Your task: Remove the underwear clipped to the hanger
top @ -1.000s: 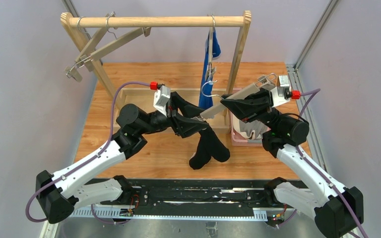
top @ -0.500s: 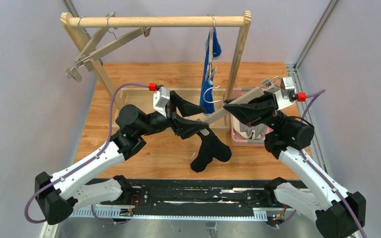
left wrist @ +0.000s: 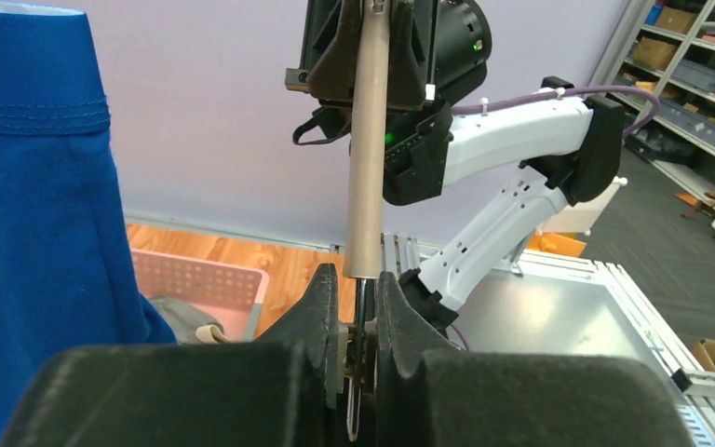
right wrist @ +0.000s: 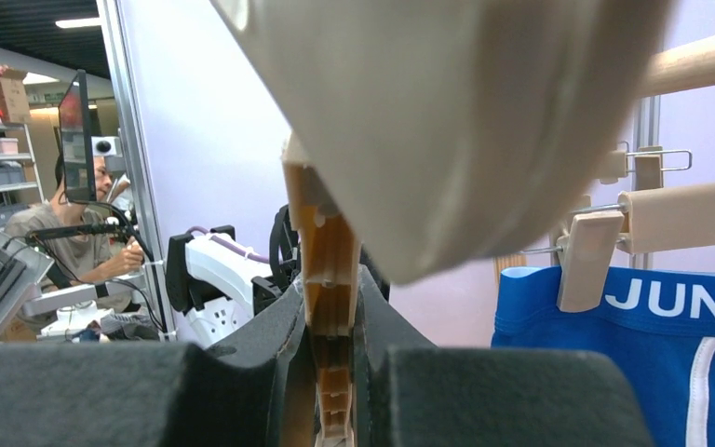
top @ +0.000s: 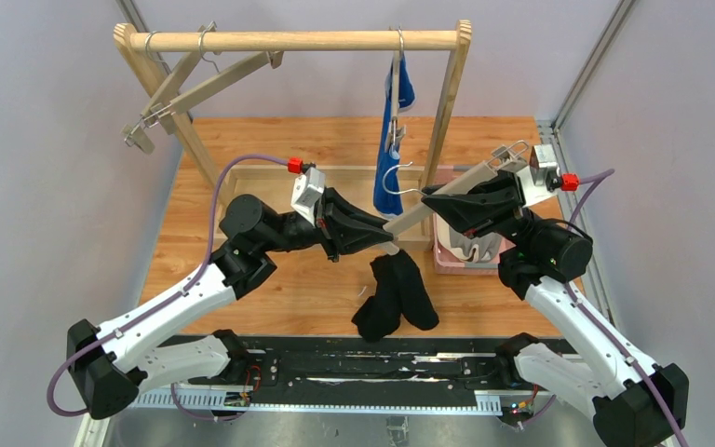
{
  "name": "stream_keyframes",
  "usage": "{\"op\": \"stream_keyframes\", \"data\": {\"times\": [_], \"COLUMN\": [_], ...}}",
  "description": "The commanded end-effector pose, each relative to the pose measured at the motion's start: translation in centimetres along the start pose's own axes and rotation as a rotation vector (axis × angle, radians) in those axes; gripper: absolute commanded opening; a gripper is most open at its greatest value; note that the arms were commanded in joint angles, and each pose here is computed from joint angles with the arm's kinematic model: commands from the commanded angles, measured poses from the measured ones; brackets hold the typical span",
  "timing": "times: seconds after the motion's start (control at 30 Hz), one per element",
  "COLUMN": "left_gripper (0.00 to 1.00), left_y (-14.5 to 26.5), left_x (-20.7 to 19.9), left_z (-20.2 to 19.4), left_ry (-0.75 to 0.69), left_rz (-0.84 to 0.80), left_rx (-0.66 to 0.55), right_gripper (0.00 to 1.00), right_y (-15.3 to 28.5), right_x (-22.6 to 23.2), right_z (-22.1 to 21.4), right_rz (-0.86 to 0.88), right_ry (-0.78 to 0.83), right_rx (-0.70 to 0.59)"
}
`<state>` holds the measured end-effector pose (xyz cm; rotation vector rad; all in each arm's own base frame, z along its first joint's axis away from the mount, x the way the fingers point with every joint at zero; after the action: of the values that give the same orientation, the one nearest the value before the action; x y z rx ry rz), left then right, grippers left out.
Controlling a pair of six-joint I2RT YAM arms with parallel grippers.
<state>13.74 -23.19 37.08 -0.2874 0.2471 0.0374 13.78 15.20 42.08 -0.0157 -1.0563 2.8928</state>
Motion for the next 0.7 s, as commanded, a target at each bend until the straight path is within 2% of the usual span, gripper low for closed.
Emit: {"op": "stream_keyframes", "data": {"times": [0.0,0.07,0.1,0.13,0.17,0.23,0.43,0.67], "left_gripper": [0.0,0.03,0.13,0.28,0.35,0.4,0.42,0.37], "left_y": [-0.3,-0.2,-0.2,-0.2,-0.2,-0.2,-0.9,-2.1], "left_x": [0.0,-0.2,-0.3,-0.4,-0.5,-0.7,-0.8,-0.1], "left_z": [0.7,0.9,1.1,1.2,1.4,1.9,3.1,3.0], "left_ry": [-0.013,-0.023,-0.027,-0.034,-0.042,-0.058,-0.068,-0.039], "left_rz": [-0.001,-0.006,-0.007,-0.008,-0.012,-0.021,-0.05,-0.074], "left_rx": [-0.009,-0.015,-0.02,-0.024,-0.028,-0.037,-0.056,-0.036], "right_gripper": [0.01,0.01,0.01,0.01,0.01,0.01,0.01,0.01], "right_y": [-0.4,-0.4,-0.4,-0.4,-0.4,-0.4,-0.4,-0.4], "right_x": [1.4,1.4,1.4,1.3,1.3,1.2,0.9,0.6], "right_z": [1.5,1.4,1.4,1.3,1.3,1.2,1.0,0.8], "right_rz": [0.058,0.055,0.055,0.053,0.053,0.052,0.053,0.048], "right_ry": [0.043,0.045,0.046,0.044,0.044,0.043,0.037,0.037], "right_rx": [-0.055,-0.052,-0.05,-0.048,-0.046,-0.044,-0.038,-0.03]}}
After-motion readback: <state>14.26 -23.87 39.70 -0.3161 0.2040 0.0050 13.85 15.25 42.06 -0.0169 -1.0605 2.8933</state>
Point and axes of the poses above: each gripper's point midway between its finger pads, its own y axis back along the fingers, its own x axis along the line the jaws close on, z = x × y, the point moved 10 cm from there along y, back along the fingers, and after that the axes turned 4 degrees about y, right-handed, at the moved point
